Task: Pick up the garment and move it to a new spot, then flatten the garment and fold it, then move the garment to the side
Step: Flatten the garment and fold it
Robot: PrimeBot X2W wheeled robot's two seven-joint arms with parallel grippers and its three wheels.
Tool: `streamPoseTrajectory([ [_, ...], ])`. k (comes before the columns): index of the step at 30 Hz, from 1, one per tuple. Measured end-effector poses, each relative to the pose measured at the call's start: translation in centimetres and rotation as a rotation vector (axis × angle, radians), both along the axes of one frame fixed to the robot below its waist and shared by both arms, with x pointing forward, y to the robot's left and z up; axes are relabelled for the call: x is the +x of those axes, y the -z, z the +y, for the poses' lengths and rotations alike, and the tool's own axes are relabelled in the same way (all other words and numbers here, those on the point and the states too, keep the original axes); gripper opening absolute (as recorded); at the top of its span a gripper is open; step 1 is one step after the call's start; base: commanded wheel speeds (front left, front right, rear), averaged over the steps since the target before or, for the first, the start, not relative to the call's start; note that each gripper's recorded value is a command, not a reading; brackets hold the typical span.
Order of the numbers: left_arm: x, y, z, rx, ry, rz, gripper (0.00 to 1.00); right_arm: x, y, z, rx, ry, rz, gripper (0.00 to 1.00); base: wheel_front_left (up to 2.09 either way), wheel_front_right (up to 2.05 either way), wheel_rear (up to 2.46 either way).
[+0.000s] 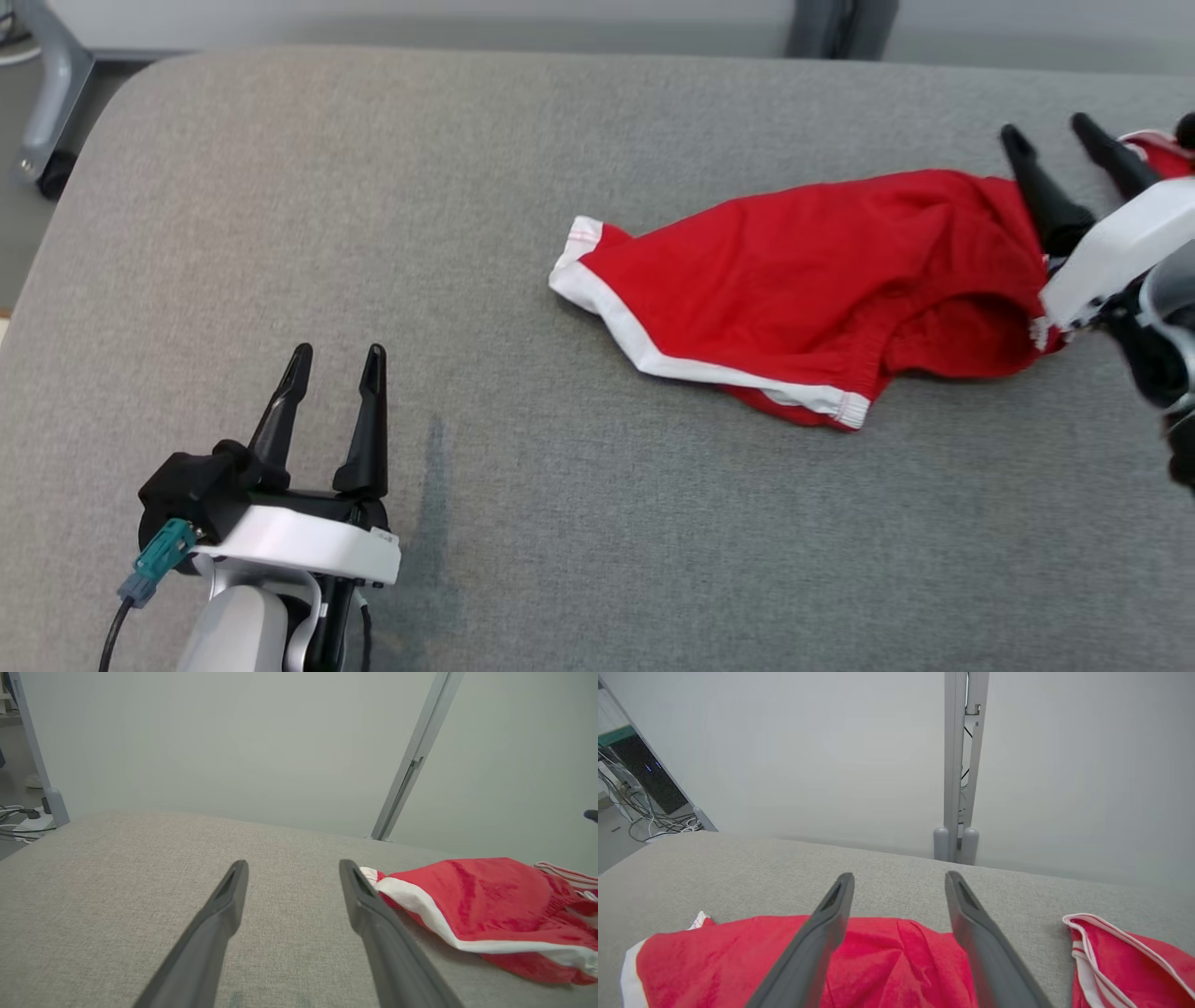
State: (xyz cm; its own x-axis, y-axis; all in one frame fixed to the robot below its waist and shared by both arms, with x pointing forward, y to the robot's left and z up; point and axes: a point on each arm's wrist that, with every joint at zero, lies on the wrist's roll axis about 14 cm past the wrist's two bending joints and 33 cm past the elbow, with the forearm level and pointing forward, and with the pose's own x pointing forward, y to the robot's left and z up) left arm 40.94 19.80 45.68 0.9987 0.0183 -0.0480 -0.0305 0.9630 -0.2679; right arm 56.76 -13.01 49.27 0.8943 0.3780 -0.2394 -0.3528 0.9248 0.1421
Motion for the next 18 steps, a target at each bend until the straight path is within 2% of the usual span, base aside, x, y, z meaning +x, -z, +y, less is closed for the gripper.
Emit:
streamPoseTrajectory([
  [7, -0.8, -1.4, -0.9, -0.004, 0.027, -0.039, 1.0, -4.5, -4.1, 0.4, 0.125, 0.006, -0.225, 1.0, 0.0, 0.0, 0.0],
  [10, -1.1, -2.2, -1.4, -0.002, 0.041, -0.061, 1.0, -7.1, -4.3, -0.6, 0.149, 0.032, -0.258, 1.0, 0.0, 0.0, 0.0],
  [16, -1.3, -3.8, -2.0, 0.01, 0.059, -0.108, 1.0, -12.0, -4.9, -2.6, 0.207, 0.127, -0.317, 1.0, 0.0, 0.0, 0.0],
  [18, -1.4, -4.5, -2.3, 0.018, 0.068, -0.128, 1.0, -14.2, -5.8, -3.8, 0.222, 0.193, -0.376, 1.0, 0.0, 0.0, 0.0],
])
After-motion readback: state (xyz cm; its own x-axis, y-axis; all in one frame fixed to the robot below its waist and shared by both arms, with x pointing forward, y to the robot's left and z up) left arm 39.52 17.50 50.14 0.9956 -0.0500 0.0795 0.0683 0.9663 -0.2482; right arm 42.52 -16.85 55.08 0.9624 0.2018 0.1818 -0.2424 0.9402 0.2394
